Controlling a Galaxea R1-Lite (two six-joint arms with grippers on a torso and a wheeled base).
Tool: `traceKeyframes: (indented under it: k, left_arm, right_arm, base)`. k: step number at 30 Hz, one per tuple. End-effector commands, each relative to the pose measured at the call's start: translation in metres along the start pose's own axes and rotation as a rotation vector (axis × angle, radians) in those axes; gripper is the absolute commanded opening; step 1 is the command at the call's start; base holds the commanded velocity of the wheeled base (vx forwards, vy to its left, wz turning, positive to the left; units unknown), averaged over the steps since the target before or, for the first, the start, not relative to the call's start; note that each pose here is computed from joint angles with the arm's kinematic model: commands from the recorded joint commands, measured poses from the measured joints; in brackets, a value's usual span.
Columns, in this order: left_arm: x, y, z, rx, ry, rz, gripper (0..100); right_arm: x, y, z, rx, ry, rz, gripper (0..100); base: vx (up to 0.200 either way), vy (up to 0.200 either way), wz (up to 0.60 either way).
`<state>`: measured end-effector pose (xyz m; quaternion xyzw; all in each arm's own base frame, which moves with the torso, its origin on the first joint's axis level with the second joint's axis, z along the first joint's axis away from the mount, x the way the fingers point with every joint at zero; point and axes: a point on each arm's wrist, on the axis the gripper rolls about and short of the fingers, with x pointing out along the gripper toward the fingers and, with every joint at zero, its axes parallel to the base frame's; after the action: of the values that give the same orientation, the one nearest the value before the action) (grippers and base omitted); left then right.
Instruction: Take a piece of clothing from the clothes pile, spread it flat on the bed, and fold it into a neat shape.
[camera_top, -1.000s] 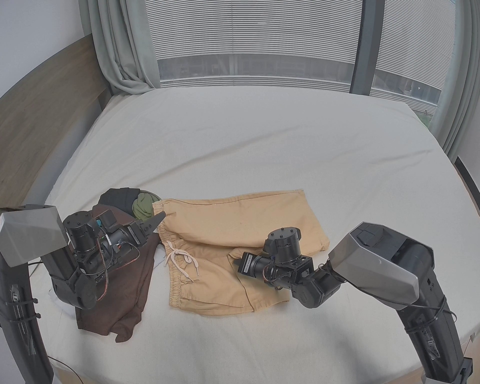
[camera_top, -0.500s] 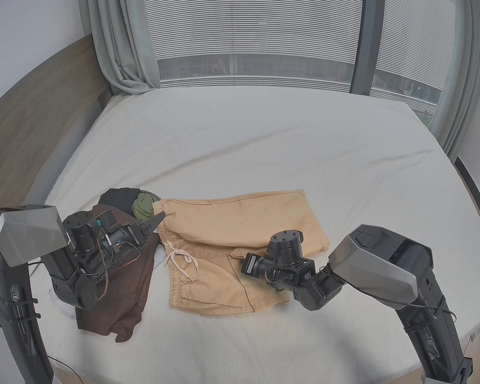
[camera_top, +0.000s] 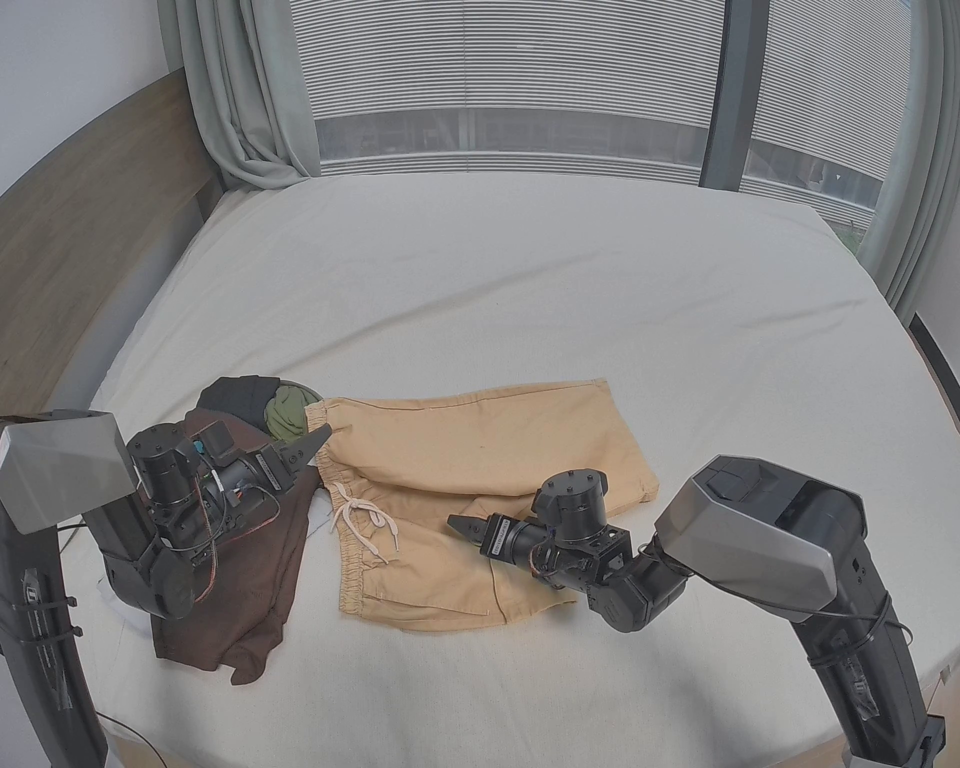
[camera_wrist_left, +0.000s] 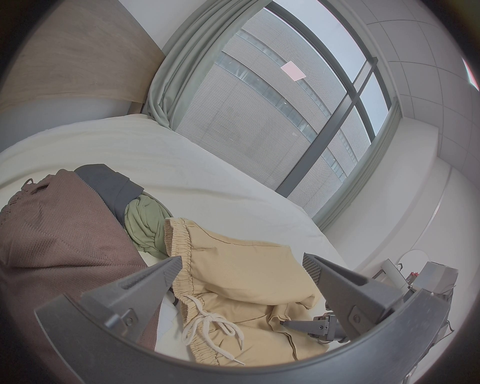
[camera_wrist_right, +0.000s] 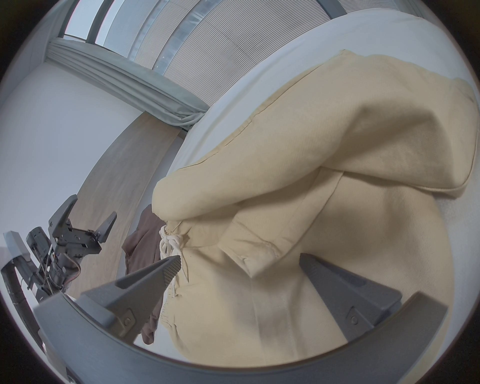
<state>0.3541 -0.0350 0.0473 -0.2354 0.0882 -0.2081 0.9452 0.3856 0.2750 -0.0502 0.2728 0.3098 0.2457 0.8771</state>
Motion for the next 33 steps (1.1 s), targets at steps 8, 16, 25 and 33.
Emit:
traceKeyframes:
  k: [8, 16, 25, 33]
  left_arm:
    - [0.0, 0.0, 0.0, -0.001, 0.001, 0.0, 100]
    - [0.0, 0.001, -0.001, -0.001, 0.002, 0.002, 100]
    - [0.001, 0.0, -0.002, -0.002, 0.004, 0.001, 100]
    - [0.001, 0.0, -0.002, -0.002, 0.004, 0.001, 100]
  right_arm:
    - [0.009, 0.0, 0.017, 0.025, -0.083, -0.006, 100]
    - [0.013, -0.007, 0.012, 0.027, -0.08, -0.029, 0]
    - [0.013, -0.01, 0.01, 0.029, -0.076, -0.035, 0]
    - [-0.012, -0.003, 0.021, 0.033, -0.073, -0.05, 0]
  base:
    - [0.0, 0.0, 0.0]
    - [0.0, 0.0, 0.0]
    - [0.0, 0.0, 0.0]
    - [0.0, 0.0, 0.0]
